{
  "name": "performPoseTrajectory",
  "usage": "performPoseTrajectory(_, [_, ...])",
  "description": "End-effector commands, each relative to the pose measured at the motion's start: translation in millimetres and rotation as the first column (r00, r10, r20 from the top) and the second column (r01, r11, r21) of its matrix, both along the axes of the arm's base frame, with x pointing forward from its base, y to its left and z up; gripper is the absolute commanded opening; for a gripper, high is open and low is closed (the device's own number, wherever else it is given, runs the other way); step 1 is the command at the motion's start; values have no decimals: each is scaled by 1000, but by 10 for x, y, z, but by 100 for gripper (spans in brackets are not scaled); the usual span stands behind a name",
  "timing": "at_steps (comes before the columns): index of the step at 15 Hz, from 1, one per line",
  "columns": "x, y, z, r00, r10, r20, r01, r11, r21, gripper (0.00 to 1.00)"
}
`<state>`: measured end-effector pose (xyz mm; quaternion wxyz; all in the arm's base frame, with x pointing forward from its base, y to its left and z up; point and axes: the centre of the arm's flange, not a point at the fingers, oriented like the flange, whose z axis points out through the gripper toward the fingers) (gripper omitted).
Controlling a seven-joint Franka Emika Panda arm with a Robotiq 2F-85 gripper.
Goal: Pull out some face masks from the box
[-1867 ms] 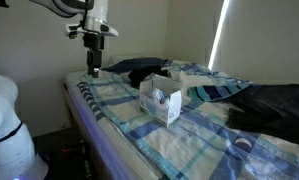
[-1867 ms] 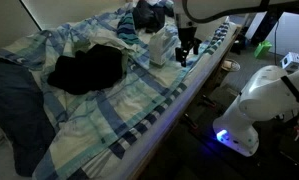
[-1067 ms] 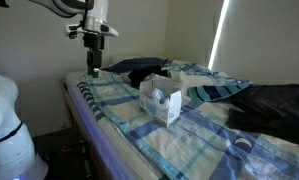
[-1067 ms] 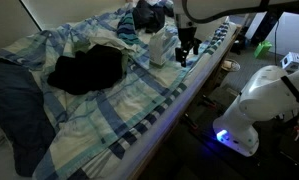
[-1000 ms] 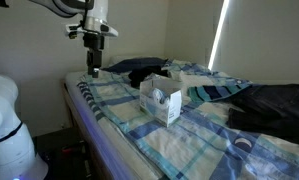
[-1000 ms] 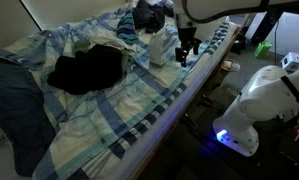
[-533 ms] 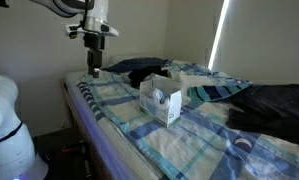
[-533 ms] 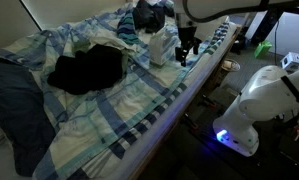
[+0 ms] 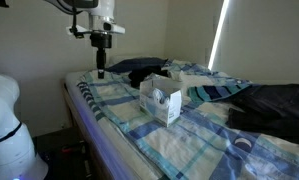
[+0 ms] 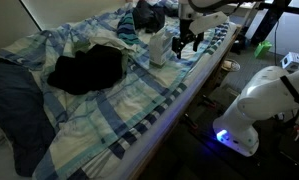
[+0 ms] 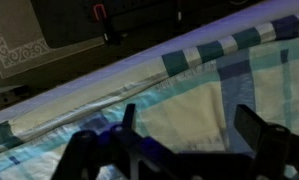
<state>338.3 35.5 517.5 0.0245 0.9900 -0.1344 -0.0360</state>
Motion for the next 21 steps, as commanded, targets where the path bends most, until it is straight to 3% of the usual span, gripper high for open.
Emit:
performPoseTrajectory(1, [203, -186, -5, 980, -190, 65, 190, 982, 7, 100])
performPoseTrajectory(5, [371, -419, -7, 913, -390, 120, 390, 920, 28, 100])
performPoseTrajectory(8, [492, -547, -30, 834, -526, 165, 527, 849, 41, 100])
performPoseTrajectory(9, [507, -532, -21, 841, -513, 169, 516, 856, 33, 100])
performPoseTrajectory(10, [385, -557, -47, 867, -474, 152, 475, 879, 37, 100])
performPoseTrajectory(14, [431, -558, -61, 858, -491, 152, 491, 870, 39, 100])
performPoseTrajectory(15, [456, -540, -40, 855, -505, 119, 501, 863, 64, 100])
performPoseTrajectory(17, [622, -590, -17, 785, -617, 57, 608, 785, 116, 100])
performPoseTrajectory(21, [988, -755, 53, 656, -755, 19, 740, 647, 184, 100])
